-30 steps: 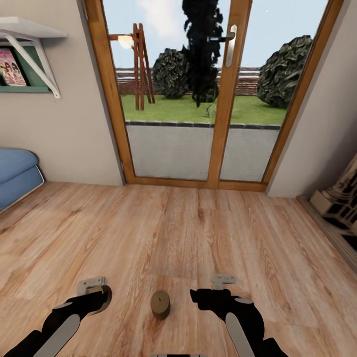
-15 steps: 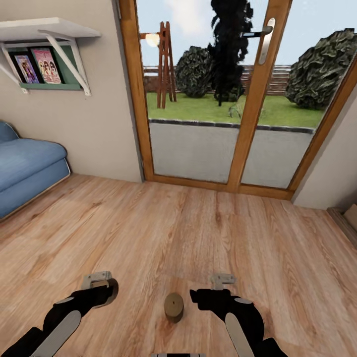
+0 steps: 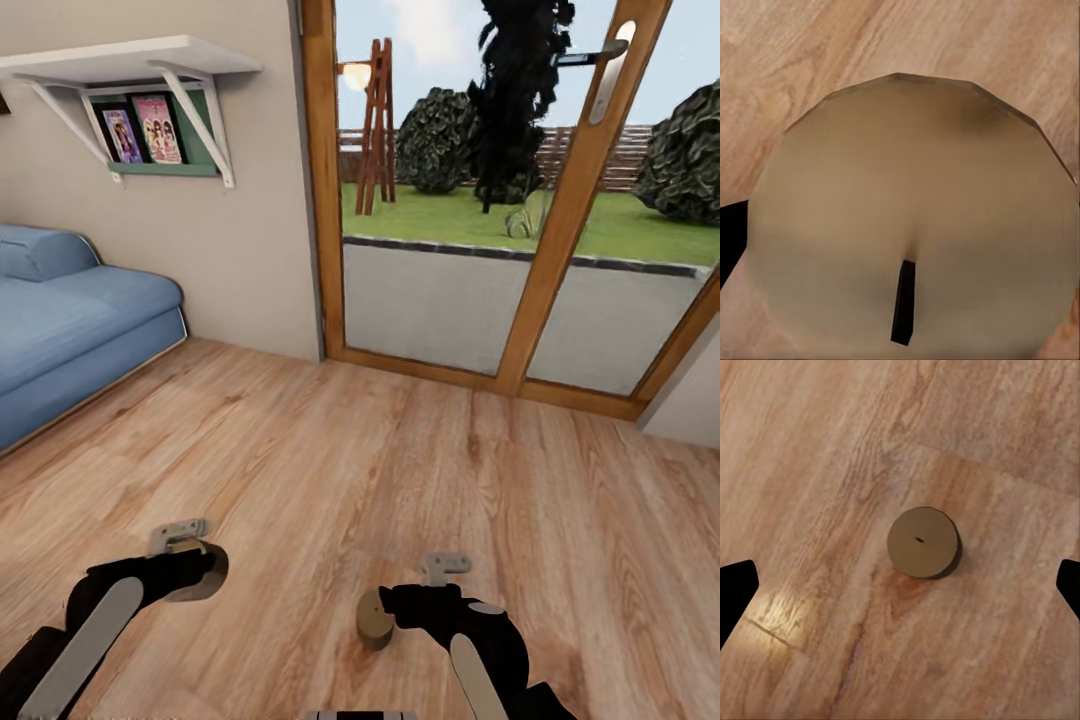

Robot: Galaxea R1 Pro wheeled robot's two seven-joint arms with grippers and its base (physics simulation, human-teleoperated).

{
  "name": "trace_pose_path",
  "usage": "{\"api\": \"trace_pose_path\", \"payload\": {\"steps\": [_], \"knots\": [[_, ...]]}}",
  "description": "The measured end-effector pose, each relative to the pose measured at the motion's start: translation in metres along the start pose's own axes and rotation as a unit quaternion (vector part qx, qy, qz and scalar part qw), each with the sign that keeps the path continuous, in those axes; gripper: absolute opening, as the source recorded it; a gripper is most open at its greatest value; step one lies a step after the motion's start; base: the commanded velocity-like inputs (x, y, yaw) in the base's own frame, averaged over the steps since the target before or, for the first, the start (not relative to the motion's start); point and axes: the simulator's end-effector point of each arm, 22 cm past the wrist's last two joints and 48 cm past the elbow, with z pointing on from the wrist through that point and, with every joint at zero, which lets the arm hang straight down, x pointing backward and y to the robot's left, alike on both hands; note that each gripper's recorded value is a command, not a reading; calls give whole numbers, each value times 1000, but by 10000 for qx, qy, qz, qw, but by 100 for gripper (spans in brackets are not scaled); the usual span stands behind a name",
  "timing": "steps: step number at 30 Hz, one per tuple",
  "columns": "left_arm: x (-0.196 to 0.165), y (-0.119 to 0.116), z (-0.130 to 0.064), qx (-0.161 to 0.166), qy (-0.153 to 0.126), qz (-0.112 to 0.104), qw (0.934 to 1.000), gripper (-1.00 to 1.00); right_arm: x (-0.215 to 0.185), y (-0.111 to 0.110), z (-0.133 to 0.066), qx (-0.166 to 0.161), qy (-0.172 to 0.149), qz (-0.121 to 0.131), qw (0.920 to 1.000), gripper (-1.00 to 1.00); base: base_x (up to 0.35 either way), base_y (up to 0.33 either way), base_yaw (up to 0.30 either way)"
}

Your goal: Place each of the two pumpkins and all three candles from the living room inside a cabinet in the living room (use any cabinet), then make sure every cabinet is closed, and position the cauldron so it is next to a table in the living room.

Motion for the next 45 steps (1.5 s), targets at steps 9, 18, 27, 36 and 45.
{"api": "trace_pose_path", "payload": {"steps": [9, 18, 27, 36, 45], "knots": [[4, -7, 1, -216, 36, -32, 9998, -100, 0, -3, 0, 29, 4, -1, 10000, 100, 0, 0, 11], [11, -39, 1, 51, 106, -209, 9997, -100, 0, -1, 0, 13, 5, -16, 10000, 100, 52, 0, 48], [11, -43, 1, 67, 26, -329, 9994, -100, 0, 0, 0, 7, 2, -23, 10000, 100, 142, 0, 261], [6, -43, 1, 60, -91, -441, 9990, -100, 0, -1, 0, 16, 5, -27, 10000, 100, -70, 9, 90], [6, -43, 1, 62, -93, -438, 9990, -100, 1, -2, 0, 26, 14, -43, 10000, 100, 38, 62, 2]]}}
